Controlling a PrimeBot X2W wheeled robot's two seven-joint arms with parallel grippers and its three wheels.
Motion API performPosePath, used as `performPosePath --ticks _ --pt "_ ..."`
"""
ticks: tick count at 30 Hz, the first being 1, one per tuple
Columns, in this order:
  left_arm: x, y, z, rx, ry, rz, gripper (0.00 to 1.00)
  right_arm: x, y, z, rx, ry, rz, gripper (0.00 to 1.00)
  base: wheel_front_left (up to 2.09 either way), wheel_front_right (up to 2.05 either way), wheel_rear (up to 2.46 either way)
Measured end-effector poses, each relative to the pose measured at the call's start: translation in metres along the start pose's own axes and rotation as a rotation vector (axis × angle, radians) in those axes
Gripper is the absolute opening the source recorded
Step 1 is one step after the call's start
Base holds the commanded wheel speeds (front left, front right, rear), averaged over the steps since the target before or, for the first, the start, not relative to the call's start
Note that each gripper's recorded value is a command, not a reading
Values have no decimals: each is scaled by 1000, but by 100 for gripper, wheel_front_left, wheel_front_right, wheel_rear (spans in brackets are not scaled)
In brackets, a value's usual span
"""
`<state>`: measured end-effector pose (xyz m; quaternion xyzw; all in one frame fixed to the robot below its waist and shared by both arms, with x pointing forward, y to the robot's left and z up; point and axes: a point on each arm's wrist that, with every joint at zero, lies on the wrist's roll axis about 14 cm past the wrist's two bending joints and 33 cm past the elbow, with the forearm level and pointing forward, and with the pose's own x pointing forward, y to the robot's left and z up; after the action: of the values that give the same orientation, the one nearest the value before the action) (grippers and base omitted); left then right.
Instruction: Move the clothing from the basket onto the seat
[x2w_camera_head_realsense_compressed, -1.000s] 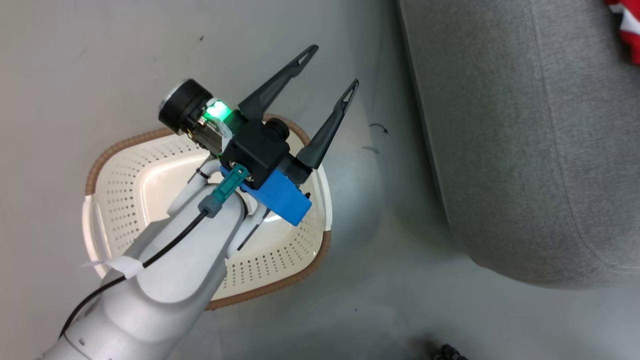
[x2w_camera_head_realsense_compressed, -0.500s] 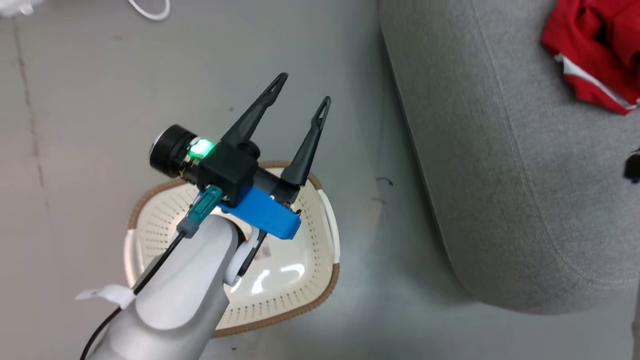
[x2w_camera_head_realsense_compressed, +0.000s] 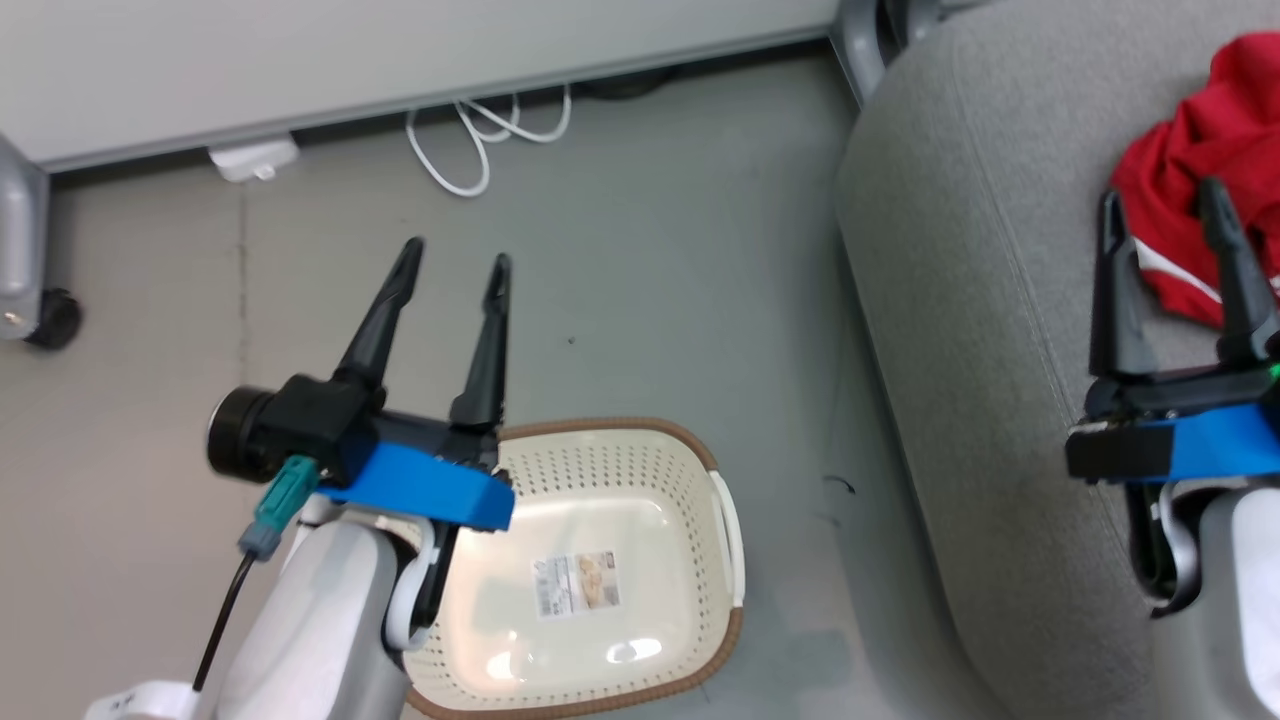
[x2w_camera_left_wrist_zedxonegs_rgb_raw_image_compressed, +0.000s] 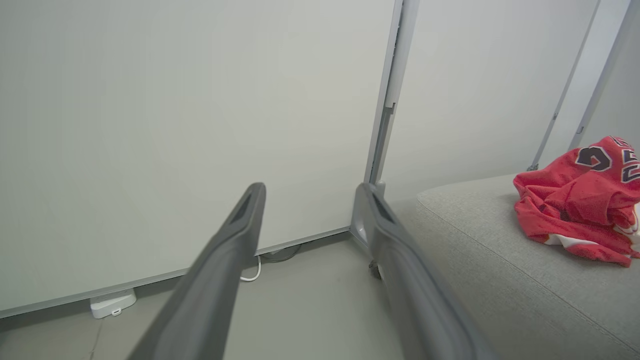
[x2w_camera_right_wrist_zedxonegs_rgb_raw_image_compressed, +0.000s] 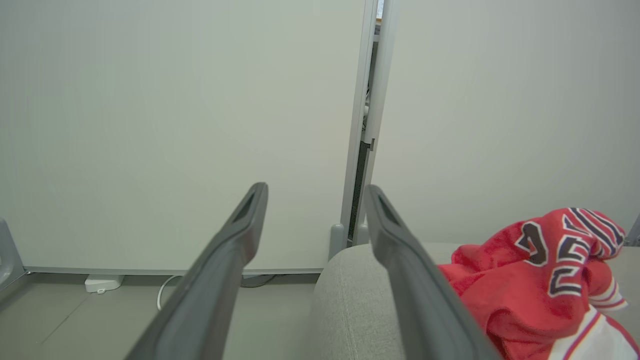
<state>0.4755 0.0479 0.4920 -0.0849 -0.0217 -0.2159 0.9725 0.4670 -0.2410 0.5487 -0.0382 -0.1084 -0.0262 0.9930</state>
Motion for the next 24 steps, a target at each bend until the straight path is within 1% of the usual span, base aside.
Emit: performPosePath --ticks 3,8,14,18,24 --pt "-17 17 9 10 -12 71 100 -6 16 6 24 -8 35 100 0 0 0" --pt "-47 37 19 21 -22 160 100 -20 30 13 39 -14 63 100 0 0 0" --pt "-83 55 26 33 -28 246 100 -39 36 18 53 -12 70 100 0 0 0" --pt "-101 55 25 37 -22 265 100 -52 36 18 53 -5 68 100 0 0 0" --pt "-114 55 26 38 -22 281 100 -67 38 16 61 13 68 100 0 0 0"
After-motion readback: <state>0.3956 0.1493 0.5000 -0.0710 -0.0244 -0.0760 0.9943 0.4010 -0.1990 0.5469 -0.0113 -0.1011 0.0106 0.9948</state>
